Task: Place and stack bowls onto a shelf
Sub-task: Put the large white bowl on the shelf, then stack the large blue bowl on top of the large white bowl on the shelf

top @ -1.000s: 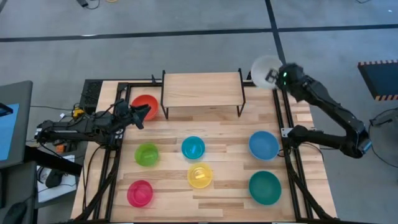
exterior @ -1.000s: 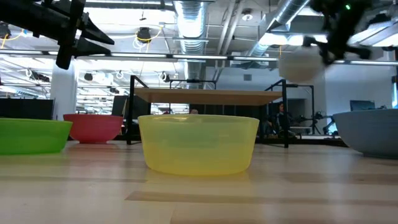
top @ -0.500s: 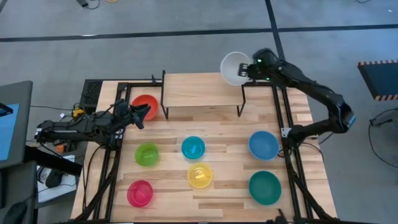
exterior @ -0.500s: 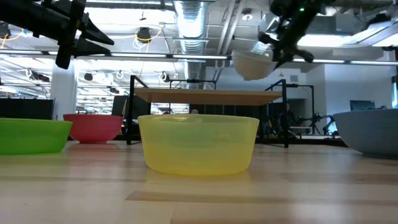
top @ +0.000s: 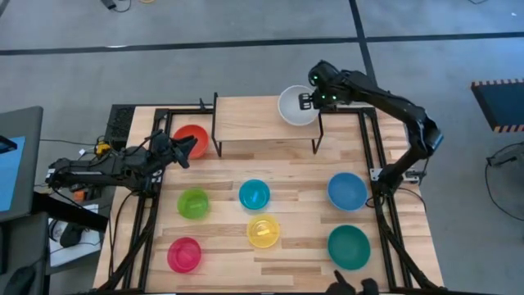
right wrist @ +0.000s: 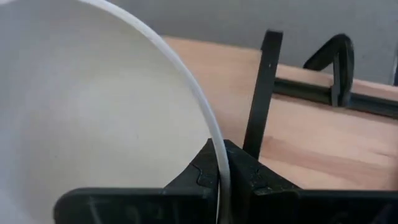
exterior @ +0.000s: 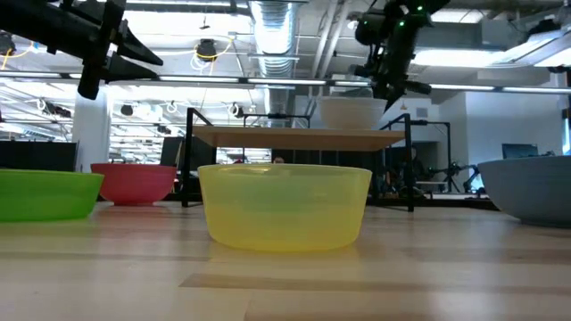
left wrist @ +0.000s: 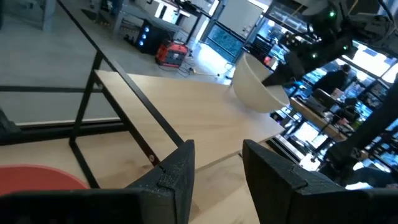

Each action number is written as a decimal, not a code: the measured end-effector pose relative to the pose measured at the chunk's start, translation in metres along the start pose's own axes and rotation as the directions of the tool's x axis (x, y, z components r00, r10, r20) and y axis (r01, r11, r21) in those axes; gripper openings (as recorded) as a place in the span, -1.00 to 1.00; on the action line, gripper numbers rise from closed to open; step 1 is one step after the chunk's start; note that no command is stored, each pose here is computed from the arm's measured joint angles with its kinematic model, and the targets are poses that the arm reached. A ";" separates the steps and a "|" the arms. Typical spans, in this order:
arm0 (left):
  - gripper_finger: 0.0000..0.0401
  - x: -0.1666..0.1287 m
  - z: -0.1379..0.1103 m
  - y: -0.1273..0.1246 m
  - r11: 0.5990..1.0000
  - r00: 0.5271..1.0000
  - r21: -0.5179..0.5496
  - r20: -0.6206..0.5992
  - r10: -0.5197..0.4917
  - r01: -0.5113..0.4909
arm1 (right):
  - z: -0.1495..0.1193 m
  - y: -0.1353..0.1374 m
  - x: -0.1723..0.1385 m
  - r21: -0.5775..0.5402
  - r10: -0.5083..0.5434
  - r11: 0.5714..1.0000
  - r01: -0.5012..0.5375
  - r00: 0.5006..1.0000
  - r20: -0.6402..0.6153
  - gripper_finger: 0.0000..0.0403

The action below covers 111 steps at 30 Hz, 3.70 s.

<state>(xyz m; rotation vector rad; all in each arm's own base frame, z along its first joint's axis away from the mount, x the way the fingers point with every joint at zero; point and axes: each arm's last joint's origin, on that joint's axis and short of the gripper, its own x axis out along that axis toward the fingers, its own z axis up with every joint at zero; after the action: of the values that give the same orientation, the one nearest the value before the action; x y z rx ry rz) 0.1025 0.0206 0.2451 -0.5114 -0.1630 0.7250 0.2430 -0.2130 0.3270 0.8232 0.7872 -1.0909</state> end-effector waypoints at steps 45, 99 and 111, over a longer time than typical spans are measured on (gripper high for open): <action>-0.41 0.015 -0.011 -0.017 1.000 0.999 -0.014 -0.021 -0.029 0.028 | -0.073 -0.025 -0.108 -0.077 0.176 0.982 -0.170 0.981 0.082 0.17; -0.36 0.087 -0.019 -0.107 0.966 0.954 0.199 -0.281 -0.106 0.166 | -0.250 -0.044 -0.046 -0.420 -0.117 0.903 -0.094 0.886 -0.449 0.10; 0.02 0.088 -0.015 -0.110 0.955 0.962 0.229 -0.239 -0.134 0.190 | -0.239 -0.055 -0.042 -0.421 -0.212 0.907 0.016 0.881 -0.423 0.06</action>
<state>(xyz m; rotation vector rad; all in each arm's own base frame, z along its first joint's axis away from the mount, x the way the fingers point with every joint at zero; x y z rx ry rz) 0.2373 0.0043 0.2845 -0.3286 0.0941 0.5134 0.1469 -0.0005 0.2399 0.6848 1.4331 -0.7929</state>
